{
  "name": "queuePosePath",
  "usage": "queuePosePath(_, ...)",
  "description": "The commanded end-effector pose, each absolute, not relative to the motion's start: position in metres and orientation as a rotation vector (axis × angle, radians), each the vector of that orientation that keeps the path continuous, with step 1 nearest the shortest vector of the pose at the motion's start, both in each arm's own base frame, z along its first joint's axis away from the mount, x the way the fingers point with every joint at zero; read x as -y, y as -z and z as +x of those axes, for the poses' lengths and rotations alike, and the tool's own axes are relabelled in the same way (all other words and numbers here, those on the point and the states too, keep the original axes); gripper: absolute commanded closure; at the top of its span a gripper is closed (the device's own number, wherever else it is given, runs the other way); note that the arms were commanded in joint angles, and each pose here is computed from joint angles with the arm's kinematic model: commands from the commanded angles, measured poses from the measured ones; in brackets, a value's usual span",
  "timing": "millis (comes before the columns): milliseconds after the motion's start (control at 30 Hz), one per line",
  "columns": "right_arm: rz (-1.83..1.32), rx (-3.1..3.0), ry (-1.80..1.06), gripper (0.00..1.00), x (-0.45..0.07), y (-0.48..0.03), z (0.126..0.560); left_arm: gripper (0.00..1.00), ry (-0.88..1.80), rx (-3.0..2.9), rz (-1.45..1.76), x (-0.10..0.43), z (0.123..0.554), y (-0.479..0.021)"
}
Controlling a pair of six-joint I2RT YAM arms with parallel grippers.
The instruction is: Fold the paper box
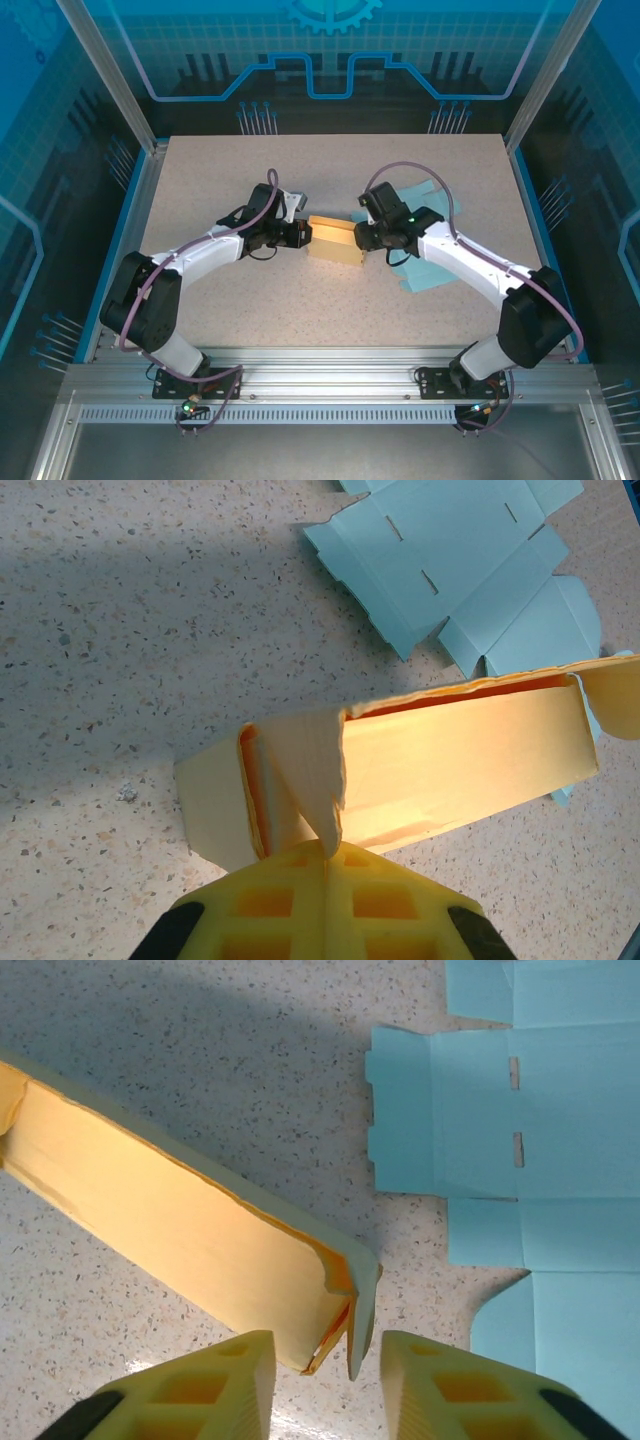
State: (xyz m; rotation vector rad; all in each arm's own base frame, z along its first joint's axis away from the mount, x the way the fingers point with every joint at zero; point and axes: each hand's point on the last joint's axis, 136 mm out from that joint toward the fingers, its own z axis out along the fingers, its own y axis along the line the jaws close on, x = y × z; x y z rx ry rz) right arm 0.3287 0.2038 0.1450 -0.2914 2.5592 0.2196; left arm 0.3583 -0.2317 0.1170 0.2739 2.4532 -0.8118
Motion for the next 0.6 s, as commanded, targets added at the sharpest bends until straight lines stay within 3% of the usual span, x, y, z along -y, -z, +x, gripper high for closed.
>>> queuePosePath(0, -0.294, -2.578, -0.19, 0.72, -0.208, -0.143, 0.33, 1.0, 0.779, -2.54, 0.24, 0.229, 0.352, -0.097)
queuePosePath(233, -0.304, -2.58, -0.202, 0.97, -0.219, -0.142, 0.335, 1.0, 0.779, -2.542, 0.239, 0.23, 0.352, -0.096)
queuePosePath(567, -0.296, -2.563, -0.274, 1.0, -0.232, -0.151, 0.338, 1.0, 0.772, -2.549, 0.248, 0.231, 0.352, -0.093)
